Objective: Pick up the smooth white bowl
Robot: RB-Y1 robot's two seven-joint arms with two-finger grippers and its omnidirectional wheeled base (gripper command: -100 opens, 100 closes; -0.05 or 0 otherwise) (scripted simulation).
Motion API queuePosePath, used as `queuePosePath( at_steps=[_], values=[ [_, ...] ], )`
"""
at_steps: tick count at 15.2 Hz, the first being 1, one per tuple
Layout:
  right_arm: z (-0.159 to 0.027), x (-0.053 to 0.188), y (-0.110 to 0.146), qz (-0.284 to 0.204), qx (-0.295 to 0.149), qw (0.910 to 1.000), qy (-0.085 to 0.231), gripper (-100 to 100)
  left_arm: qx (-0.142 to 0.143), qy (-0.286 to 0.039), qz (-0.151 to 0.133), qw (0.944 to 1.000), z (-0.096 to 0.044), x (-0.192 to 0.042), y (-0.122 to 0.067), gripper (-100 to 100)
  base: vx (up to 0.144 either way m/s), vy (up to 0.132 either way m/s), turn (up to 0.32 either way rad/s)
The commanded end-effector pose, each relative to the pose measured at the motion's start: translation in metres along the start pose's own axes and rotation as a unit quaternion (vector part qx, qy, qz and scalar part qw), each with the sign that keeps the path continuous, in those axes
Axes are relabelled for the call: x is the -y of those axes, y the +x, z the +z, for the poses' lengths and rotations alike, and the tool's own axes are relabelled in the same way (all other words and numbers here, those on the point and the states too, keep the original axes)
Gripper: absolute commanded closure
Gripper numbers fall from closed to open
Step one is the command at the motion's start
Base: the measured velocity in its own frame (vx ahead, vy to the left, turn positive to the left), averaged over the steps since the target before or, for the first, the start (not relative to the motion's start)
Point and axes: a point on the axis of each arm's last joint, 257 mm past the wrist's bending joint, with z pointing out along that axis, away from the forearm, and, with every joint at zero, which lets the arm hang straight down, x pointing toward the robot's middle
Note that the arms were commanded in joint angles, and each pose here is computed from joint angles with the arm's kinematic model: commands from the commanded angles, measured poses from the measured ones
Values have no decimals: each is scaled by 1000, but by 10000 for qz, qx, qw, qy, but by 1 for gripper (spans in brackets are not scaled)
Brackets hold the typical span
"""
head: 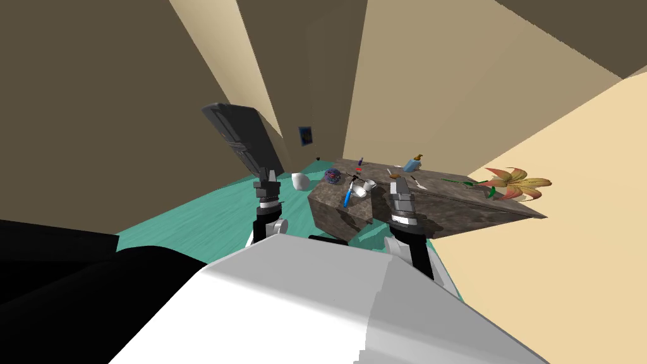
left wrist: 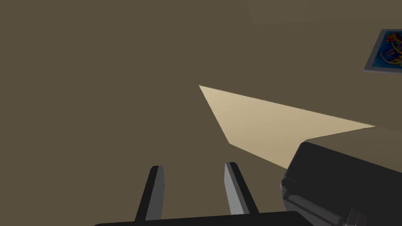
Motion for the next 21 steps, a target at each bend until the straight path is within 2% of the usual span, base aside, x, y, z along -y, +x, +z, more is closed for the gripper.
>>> queuePosePath(
  at_steps=[1,4,5,6,7,10,11,12,13,14,15,16,17,18,20,21],
  values=[
    [-2,8,5,-151,-194,9997,45,-100,0,0,0,10000,0,0,0,0,-13,33,18],
    [-9,31,17,-509,-618,9966,189,-100,0,0,0,10000,0,0,0,0,-12,34,29],
    [-9,31,18,-530,-656,9963,176,-100,0,0,0,10000,0,0,0,0,-9,40,29],
    [-14,44,23,-719,-857,9934,263,-100,0,0,0,10000,0,0,0,0,-6,45,43],
    [-14,44,23,-746,-903,9928,246,-100,0,0,0,10000,0,0,0,0,-7,44,31],
    [-25,72,31,-1177,-1345,9831,406,-100,0,0,0,10000,0,0,0,0,-2,54,40],
    [-26,73,32,-1222,-1418,9815,393,-100,0,0,0,10000,0,0,0,0,1,58,39],
    [-32,88,34,-1435,-1615,9752,484,-100,0,0,0,10000,0,0,0,0,3,67,57],
    [-33,89,34,-1478,-1683,9735,468,-100,0,0,0,10000,0,0,0,0,3,62,48],
    [-38,102,36,-1699,-1875,9661,523,-100,0,0,0,10000,0,0,0,0,3,62,53],
    [-40,106,36,-1745,-1949,9637,544,-100,0,0,0,10000,0,0,0,0,2,61,44],
    [-48,120,36,-1960,-2131,9552,620,-100,0,0,0,10000,0,0,0,0,6,64,54],
    [-49,123,35,-2018,-2216,9520,619,-100,0,0,0,10000,0,0,0,0,12,67,58],
    [-57,138,35,-2239,-2404,9419,701,-100,0,0,0,10000,0,0,0,0,21,70,69],
    [-58,141,33,-2296,-2482,9385,694,-100,0,0,0,10000,0,0,0,0,17,57,32],
    [-67,157,31,-2544,-2704,9253,770,-100,0,0,0,10000,0,0,0,0,9,60,46]
  ],
)
